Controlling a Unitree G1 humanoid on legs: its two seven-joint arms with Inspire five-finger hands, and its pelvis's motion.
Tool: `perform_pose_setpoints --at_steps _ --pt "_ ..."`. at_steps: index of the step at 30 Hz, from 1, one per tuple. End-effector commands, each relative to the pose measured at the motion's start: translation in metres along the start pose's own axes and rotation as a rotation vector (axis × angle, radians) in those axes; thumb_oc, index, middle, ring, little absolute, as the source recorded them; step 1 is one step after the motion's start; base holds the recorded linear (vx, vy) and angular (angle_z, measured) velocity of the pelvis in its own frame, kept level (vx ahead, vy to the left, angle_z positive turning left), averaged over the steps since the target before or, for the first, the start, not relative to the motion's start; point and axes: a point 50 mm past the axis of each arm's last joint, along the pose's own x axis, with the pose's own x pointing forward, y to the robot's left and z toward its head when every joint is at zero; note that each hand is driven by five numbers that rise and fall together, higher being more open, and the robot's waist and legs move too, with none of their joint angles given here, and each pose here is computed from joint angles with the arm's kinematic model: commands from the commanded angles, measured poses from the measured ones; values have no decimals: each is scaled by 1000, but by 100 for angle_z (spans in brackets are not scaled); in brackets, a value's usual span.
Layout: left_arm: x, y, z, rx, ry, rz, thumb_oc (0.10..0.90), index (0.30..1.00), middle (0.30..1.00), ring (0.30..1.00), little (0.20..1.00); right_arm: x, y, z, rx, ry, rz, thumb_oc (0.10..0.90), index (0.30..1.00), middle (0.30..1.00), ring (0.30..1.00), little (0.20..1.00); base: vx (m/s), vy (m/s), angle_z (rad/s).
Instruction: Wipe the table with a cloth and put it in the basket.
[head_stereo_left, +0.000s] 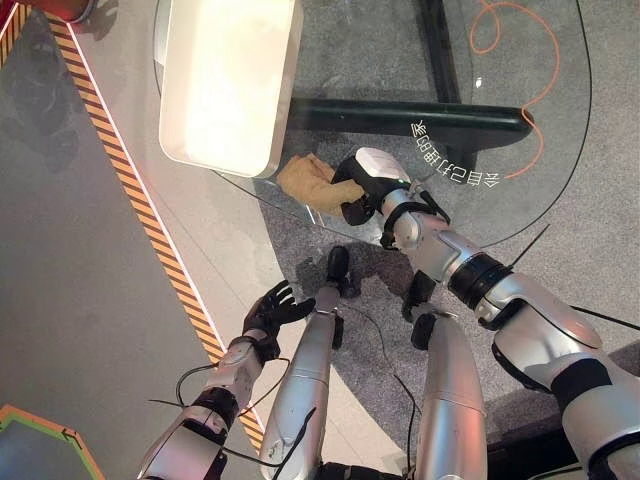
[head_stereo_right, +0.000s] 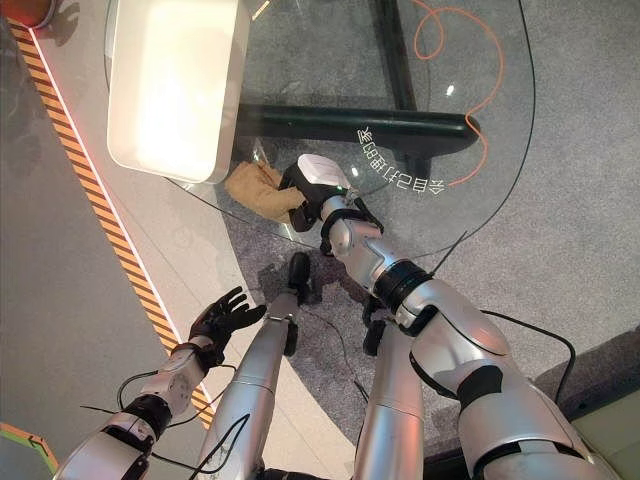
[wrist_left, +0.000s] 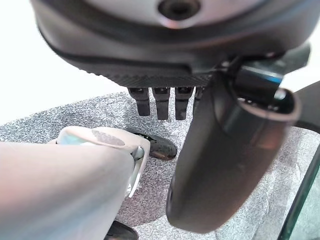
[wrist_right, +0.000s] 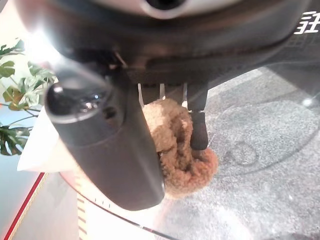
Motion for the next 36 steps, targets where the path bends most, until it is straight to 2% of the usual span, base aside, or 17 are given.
perform_pose_setpoints --at_steps 1,9,15,36 --pt "1 6 -3 8 27 24 800 900 900 900 900 10 -47 16 39 -49 -278 100 300 300 300 200 0 0 0" --pt "-5 11 -16 17 48 33 800 900 900 900 900 1 -112 -31 183 154 -630 100 300 300 300 200 31 -8 5" --pt "-7 19 -15 -3 44 38 800 900 900 900 900 -13 -150 -49 176 227 -825 100 300 300 300 200 0 0 1" --pt "-15 44 -11 -38 21 85 800 900 900 900 900 -88 -209 -139 168 601 -1287 100 300 300 300 200 0 -1 -1"
